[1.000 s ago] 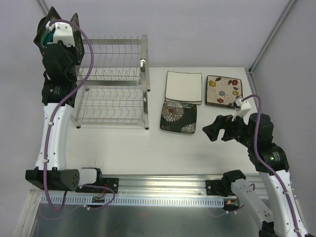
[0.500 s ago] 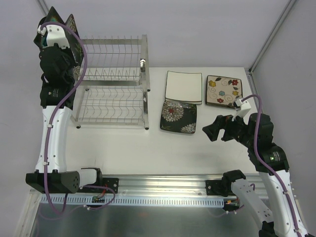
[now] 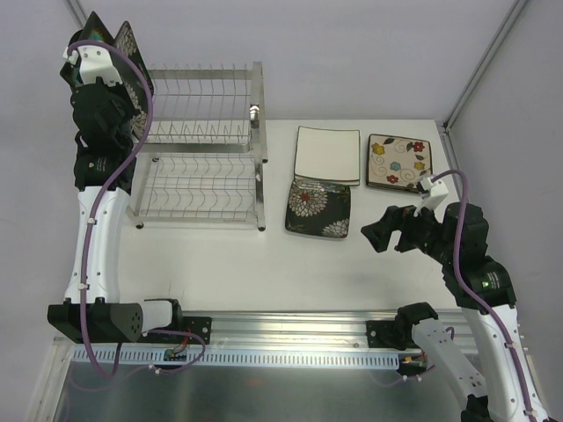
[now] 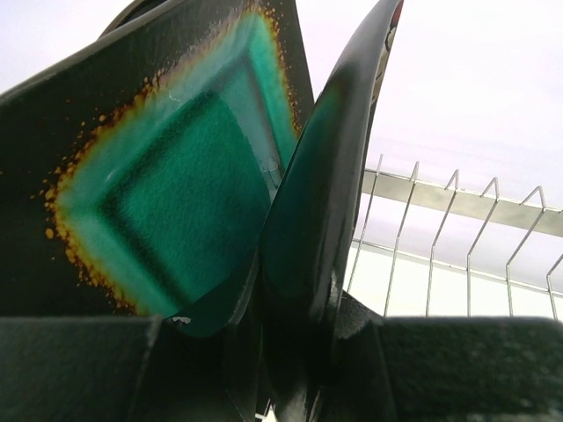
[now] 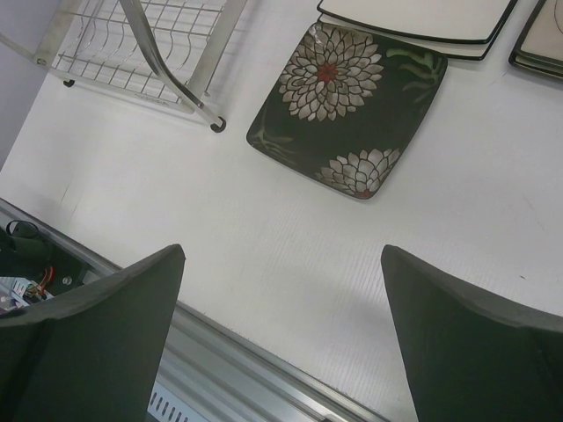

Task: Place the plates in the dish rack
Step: Insert the plate into the dish rack

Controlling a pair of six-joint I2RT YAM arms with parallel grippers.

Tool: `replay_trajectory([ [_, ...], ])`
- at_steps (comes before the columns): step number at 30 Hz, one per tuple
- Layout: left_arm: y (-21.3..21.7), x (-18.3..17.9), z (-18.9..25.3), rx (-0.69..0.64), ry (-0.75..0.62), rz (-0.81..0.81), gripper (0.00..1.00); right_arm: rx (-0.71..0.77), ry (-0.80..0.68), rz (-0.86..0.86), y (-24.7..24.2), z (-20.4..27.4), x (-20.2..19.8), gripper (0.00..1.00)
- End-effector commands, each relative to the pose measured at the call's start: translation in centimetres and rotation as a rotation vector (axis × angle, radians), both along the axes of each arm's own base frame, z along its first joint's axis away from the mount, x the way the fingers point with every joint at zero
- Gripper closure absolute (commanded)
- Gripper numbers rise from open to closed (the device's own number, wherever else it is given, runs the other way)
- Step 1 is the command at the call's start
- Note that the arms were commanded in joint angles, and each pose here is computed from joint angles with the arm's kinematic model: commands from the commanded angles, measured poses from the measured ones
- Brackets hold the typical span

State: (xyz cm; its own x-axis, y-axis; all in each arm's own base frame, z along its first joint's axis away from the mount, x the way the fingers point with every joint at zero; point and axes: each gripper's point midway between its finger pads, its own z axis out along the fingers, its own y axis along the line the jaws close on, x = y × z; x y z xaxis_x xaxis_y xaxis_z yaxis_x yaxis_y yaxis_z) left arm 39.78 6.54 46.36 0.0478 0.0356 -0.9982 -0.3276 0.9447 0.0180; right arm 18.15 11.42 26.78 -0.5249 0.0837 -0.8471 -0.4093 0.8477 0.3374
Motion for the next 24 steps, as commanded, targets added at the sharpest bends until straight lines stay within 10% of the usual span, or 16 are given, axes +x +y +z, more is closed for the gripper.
replay_trajectory([
  [1, -0.84, 0.38, 2.92, -0.030, -0.110, -0.051, 1.00, -0.006, -0.037, 0.007, -0.03, 0.74, -0.07, 0.00],
  [24, -0.67, -0.14, 3.39, -0.038, -0.116, -0.041, 0.59, -0.009, -0.038, 0.002, -0.16, 0.91, -0.14, 0.00],
])
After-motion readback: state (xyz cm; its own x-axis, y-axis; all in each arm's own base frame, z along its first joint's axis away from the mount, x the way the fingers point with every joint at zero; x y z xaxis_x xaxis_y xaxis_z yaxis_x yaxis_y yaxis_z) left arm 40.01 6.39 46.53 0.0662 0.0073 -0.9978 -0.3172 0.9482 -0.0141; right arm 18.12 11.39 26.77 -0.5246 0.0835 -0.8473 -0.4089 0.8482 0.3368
